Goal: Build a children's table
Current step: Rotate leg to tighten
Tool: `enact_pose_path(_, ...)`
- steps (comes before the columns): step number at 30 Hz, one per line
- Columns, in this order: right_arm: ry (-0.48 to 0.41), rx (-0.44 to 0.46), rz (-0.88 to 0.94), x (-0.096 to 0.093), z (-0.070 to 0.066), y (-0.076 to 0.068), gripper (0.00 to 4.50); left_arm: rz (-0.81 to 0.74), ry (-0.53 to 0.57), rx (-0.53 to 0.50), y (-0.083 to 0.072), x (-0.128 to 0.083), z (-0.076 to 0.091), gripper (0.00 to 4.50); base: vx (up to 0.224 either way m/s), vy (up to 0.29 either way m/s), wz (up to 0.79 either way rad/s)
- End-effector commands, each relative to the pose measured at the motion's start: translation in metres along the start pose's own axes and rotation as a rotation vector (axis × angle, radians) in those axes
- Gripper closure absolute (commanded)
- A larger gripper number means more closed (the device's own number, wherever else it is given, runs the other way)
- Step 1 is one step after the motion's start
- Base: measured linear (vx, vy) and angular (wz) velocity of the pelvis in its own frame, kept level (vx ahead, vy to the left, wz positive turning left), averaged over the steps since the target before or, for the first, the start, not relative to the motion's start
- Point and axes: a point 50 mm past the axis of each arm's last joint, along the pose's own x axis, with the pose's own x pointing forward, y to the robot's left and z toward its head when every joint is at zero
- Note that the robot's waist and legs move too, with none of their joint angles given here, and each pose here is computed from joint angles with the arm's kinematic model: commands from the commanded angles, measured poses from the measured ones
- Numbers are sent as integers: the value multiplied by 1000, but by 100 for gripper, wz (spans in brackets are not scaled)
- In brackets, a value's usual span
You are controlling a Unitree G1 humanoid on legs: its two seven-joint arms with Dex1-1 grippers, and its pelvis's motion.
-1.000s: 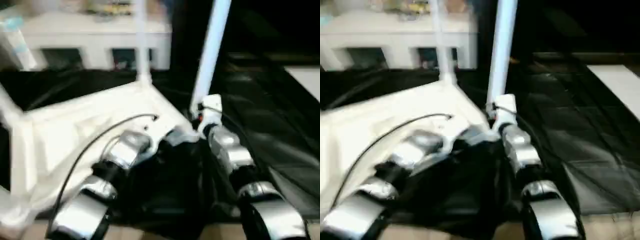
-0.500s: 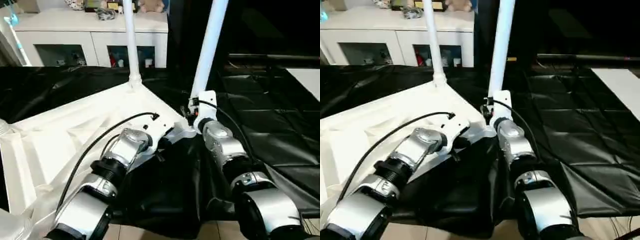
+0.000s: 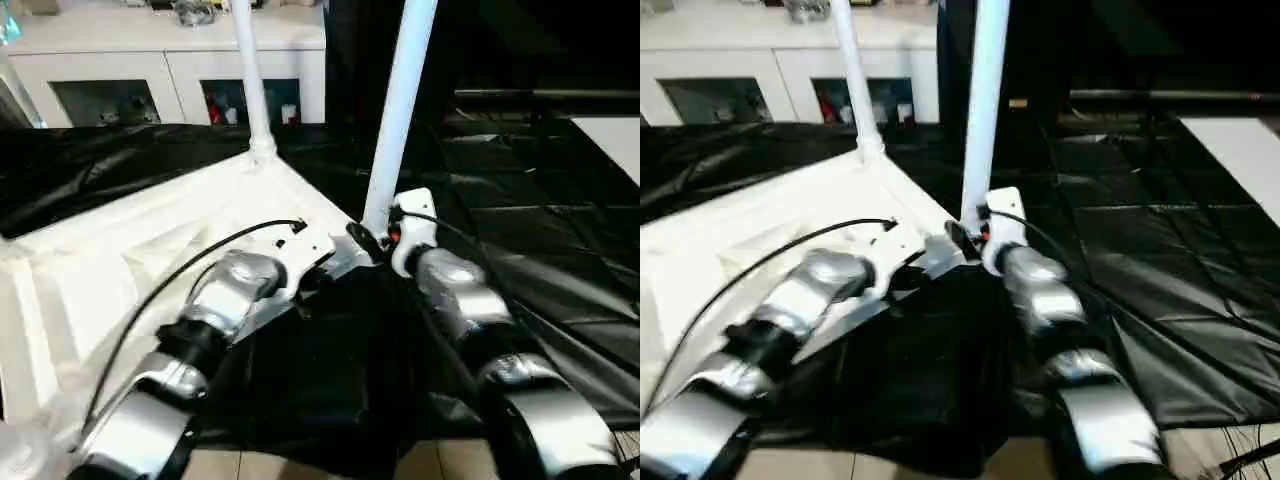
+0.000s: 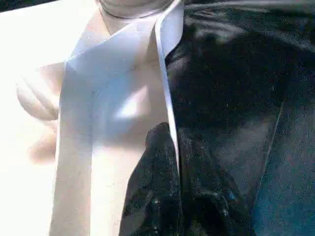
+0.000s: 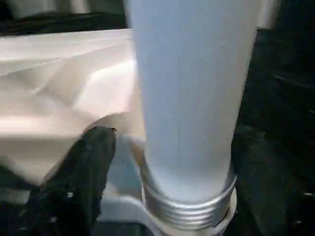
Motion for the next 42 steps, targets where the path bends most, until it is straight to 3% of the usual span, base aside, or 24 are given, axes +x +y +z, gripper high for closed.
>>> enact_pose_path(1,55,-118,227,0,-9,23,46,-180,-77,102,-21,3,4,450,67,10,0)
enact_pose_path(2,58,-128,233,-1,-9,23,24,-187,-85,107,-22,3,4,450,67,10,0)
enact_pose_path(7,78,-155,426,-28,-11,19,24,-327,-169,71,-27,-16,0,450,11,3,0)
enact_pose_path(14,137,-220,565,-49,-16,16,24,-425,-172,57,-30,-32,-10,450,0,0,0)
enact_pose_path(21,129,-238,550,-50,-15,13,39,-424,-157,66,-29,-35,-15,450,0,0,0)
enact_pose_path(32,106,-219,534,-51,-15,11,154,-420,-145,69,-27,-37,-17,450,0,0,0)
enact_pose_path(42,107,-208,543,-51,-19,14,175,-428,-136,63,-27,-38,-19,450,0,0,0)
